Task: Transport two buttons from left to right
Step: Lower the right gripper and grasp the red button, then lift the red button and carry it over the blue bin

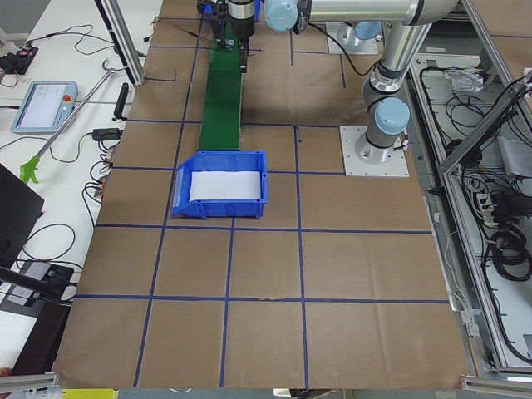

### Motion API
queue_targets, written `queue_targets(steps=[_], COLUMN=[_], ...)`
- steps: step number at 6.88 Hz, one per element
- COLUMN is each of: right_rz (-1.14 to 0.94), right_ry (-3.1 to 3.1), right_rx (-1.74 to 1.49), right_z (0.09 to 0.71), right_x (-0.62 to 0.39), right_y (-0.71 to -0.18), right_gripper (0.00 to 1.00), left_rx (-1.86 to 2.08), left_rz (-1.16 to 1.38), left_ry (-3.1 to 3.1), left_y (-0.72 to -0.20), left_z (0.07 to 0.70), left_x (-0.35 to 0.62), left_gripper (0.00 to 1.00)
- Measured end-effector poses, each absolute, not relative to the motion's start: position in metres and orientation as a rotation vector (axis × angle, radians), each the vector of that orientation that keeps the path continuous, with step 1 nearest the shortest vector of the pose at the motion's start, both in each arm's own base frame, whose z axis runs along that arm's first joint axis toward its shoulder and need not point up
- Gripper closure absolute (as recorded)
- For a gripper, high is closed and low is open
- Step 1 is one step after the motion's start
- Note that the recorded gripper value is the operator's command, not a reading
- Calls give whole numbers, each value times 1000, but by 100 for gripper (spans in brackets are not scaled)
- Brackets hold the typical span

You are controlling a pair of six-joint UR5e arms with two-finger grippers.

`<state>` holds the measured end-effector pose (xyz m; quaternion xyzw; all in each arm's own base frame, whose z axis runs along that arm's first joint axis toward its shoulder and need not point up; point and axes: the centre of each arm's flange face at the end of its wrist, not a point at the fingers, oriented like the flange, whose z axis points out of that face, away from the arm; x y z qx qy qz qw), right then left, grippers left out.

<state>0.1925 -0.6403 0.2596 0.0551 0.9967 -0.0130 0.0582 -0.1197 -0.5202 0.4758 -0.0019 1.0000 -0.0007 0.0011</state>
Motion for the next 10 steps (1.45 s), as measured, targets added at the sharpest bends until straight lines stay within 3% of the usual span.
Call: queue_targets(steps=[2,3,4,5,7,10], right_rz=[-3,2,-2,-10,0,-89], right_ry=[3039,3060,3094,3122,3141,3141], right_rx=[159,156,149,138,125,74], right_z=[247,246,247,250,262,357], right_x=[191,188,183,177,167,88], right_y=[-633,-632,-632,-633,-633,-650], right_gripper=[32,55,83,95,96,96], left_rx=[-6,-6,-6,-6,-6,-6], left_rz=[-3,-4,-4,-4,-4,-5], left_ry=[3139,3139,3139,3139,3139,3141], left_y=[-520,-520,-520,-520,-520,-520], left_z=[476,476,476,476,476,476], left_x=[-120,-120,-120,-120,-120,-120], left_gripper=[0,0,0,0,0,0])
